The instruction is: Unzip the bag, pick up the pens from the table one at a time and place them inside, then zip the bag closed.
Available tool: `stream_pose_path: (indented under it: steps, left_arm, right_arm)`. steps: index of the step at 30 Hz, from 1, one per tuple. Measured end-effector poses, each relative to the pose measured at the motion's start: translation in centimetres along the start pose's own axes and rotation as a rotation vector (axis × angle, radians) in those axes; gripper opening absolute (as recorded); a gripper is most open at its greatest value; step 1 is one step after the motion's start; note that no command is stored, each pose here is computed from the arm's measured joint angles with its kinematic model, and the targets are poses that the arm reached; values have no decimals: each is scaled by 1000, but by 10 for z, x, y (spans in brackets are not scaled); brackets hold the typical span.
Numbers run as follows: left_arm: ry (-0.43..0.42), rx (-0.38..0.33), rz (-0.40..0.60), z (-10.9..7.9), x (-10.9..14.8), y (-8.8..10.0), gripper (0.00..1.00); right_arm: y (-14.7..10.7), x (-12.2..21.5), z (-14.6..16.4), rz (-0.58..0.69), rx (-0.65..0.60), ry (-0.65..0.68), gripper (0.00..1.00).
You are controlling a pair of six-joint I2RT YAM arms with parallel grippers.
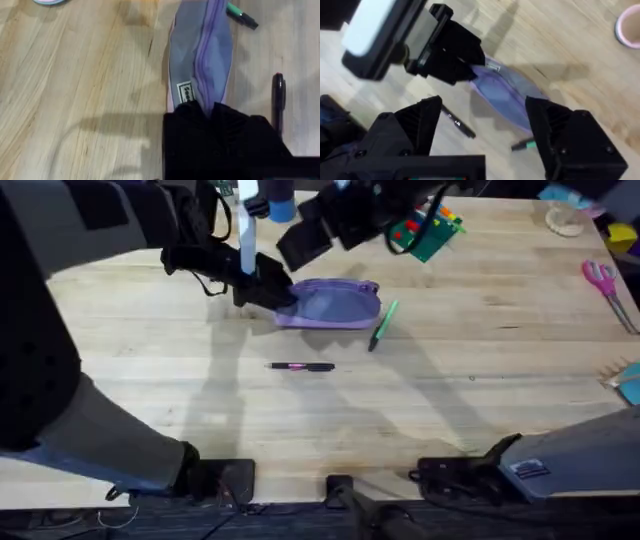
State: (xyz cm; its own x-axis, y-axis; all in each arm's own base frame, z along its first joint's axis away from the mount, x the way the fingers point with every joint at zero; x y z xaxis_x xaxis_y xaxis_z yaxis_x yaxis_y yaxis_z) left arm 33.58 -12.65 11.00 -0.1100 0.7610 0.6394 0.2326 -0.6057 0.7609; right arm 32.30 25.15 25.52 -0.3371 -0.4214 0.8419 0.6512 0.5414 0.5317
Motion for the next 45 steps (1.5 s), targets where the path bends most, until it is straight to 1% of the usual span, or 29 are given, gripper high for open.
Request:
stream_pose_path:
  steps: [1,6,10,12,19,25,31,38,45]
  left_arm:
    - [0,1,0,0,0,0,43]
    - [0,0,0,0,0,0,43]
    - [0,1,0,0,0,0,43]
    - [0,0,0,0,0,0,43]
    - [0,1,0,0,0,0,43]
    - [0,1,0,0,0,0,43]
    - [0,0,0,0,0,0,43]
    - [0,0,0,0,0,0,42]
    - [0,0,0,0,0,0,42]
  right_arm:
    - [1,16,-11,-6,-31,-9,995]
    - [0,44,-33,-39,-85,-45,996]
    - [-8,61,-49,-47,-129,-71,996]
    - [-13,64,-54,-31,-147,-78,996]
    - [-41,63,-47,100,-177,-49,996]
    - [-56,65,-42,172,-193,-36,996]
    - [-58,60,-43,195,-231,-35,996]
    - [-54,28,-52,173,-338,-45,996]
    - [-67,13,-55,212,-425,-68,996]
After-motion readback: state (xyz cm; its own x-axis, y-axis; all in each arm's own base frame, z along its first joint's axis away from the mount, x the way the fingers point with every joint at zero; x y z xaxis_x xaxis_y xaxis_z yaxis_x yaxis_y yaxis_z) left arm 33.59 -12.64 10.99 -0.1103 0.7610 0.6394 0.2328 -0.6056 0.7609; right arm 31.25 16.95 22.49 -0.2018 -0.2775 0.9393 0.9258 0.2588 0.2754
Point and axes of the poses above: each hand's point on the last joint's axis, 136 mm out from that joint toward the fingers, its own x axis back along the fingers, its own z axis along the line the jaws close on, y = z × x, the point moved 3 cm from there along x, back along the fingers, and after that the axes turned 5 degrees about x, right-handed, at the moved point
